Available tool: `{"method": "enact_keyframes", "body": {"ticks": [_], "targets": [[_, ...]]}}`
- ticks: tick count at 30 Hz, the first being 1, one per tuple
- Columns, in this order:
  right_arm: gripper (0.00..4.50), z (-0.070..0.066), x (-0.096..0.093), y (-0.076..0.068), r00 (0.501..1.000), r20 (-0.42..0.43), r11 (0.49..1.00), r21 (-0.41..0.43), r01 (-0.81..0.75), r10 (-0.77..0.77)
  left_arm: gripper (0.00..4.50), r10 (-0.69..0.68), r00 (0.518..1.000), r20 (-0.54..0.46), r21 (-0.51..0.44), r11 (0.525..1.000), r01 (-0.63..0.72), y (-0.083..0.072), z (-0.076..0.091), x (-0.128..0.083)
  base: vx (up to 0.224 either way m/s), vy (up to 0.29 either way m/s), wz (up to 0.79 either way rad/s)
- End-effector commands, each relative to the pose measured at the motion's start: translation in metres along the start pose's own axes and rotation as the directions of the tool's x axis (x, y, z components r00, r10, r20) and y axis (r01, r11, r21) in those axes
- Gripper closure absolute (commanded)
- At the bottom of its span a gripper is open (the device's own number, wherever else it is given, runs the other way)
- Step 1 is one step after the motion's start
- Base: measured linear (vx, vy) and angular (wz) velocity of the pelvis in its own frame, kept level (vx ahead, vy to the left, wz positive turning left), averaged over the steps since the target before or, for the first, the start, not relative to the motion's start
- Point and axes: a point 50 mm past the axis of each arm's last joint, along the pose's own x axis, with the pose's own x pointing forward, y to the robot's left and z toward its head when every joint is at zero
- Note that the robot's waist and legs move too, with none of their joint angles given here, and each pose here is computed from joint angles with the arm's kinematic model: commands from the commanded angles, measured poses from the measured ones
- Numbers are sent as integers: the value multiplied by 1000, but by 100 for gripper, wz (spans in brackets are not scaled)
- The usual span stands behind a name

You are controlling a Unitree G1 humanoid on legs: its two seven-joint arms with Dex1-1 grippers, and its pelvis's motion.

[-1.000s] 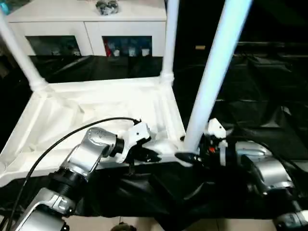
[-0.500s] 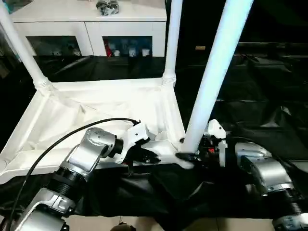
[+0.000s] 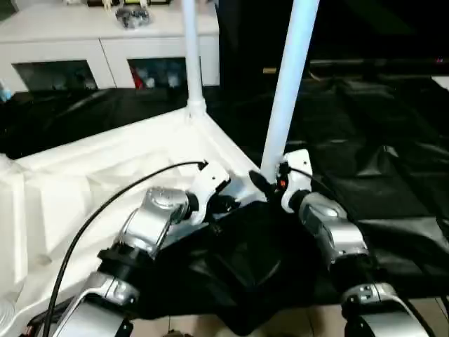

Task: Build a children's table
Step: Rotate leg to tighten

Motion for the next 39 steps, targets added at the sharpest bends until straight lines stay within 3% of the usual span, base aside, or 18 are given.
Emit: {"method": "enact_keyframes", "body": {"ticks": [1,3,8,11,15,17,19,24,25,31,39], "targets": [[87,-23,9,35,980,-96,984,39,-173,176,450,-95,991,94,102,991,85,-14,28,6,0,0,0],[65,-22,6,34,973,-98,977,-9,-213,211,450,-131,987,97,139,983,117,-15,26,2,0,0,0],[65,-16,-11,27,921,-93,918,-88,-386,378,450,-235,970,62,172,960,221,-15,14,-15,0,0,0],[65,-14,-24,24,863,-127,852,-140,-504,490,450,-266,963,36,178,950,256,-12,8,-23,0,0,0],[65,-15,-38,20,780,-187,771,-134,-622,597,450,-273,962,28,181,948,263,-7,6,-29,0,0,0],[65,-15,-49,17,713,-252,702,-145,-697,655,450,-285,958,32,181,944,275,-5,7,-34,0,0,0],[65,-14,-54,16,686,-276,673,-153,-723,674,450,-298,954,25,185,939,289,-4,7,-36,0,0,0],[65,-12,-56,15,675,-285,662,-156,-733,680,450,-308,951,18,189,935,299,-2,6,-37,0,0,0],[90,-13,-56,16,675,-282,662,-154,-734,682,450,-310,951,18,189,935,301,-1,6,-37,0,0,0],[136,-16,-56,20,656,-297,648,-139,-748,694,450,-313,950,22,191,934,303,-1,7,-37,0,0,0],[180,-20,-53,23,691,-271,684,-136,-717,670,450,-284,959,21,172,946,276,-2,2,-36,0,0,0]]}}
